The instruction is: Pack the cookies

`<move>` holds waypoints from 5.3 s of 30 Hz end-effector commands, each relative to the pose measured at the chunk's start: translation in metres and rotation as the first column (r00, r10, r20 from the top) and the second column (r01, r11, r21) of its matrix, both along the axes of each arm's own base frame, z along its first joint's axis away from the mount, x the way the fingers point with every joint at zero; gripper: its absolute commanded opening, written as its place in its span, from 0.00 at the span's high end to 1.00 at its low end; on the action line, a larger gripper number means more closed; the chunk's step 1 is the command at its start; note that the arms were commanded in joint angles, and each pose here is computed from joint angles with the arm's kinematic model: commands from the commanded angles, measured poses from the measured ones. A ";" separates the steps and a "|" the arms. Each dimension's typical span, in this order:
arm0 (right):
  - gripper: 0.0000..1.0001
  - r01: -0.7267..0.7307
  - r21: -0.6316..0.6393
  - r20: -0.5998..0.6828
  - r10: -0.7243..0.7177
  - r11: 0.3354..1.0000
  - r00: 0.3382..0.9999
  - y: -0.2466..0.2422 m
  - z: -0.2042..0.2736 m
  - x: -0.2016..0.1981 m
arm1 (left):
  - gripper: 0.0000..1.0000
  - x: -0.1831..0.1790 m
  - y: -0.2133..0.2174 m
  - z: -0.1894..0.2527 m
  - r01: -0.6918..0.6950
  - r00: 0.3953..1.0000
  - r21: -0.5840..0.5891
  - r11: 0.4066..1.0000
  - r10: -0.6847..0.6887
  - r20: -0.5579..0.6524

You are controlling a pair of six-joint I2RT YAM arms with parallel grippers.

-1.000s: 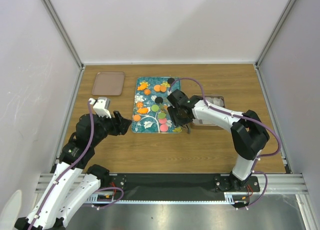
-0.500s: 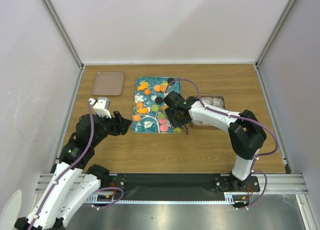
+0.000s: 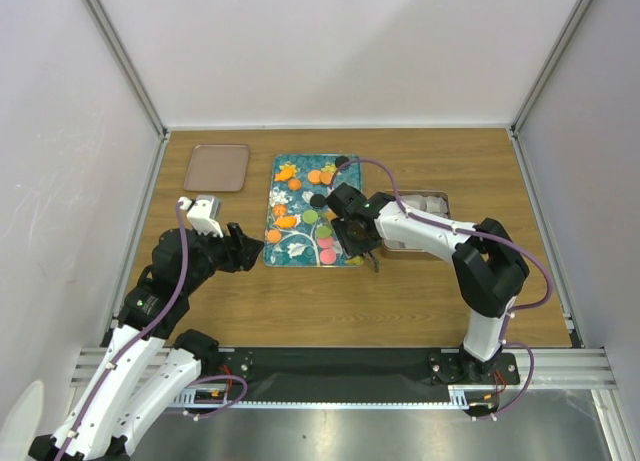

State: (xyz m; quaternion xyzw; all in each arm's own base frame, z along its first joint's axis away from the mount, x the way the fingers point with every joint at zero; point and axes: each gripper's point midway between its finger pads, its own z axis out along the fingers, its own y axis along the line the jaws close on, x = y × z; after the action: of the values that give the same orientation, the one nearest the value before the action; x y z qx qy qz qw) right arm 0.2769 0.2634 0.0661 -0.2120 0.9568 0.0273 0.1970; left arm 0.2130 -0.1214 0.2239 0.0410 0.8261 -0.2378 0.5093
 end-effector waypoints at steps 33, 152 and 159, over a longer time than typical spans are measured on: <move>0.70 0.298 0.169 0.161 -0.324 0.940 0.932 -0.132 0.104 0.020 | 0.34 -0.001 0.000 0.009 0.003 0.999 -0.006 1.000 -0.003 0.044; 0.48 -0.019 0.056 0.016 0.019 0.998 1.000 0.016 0.022 -0.028 | 0.33 0.000 -0.002 0.005 0.008 1.000 0.004 1.000 -0.009 0.030; 0.49 -0.029 0.037 -0.007 0.030 0.999 1.000 0.018 0.013 -0.032 | 0.33 0.000 -0.003 0.006 0.011 0.999 0.001 1.000 -0.011 0.032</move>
State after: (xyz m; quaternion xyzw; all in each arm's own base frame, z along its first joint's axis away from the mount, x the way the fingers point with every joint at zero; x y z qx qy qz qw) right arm 0.2437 0.2771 0.0778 -0.2241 0.9549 0.0493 0.1883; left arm 0.2122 -0.1217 0.2236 0.0420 0.8254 -0.2348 0.5116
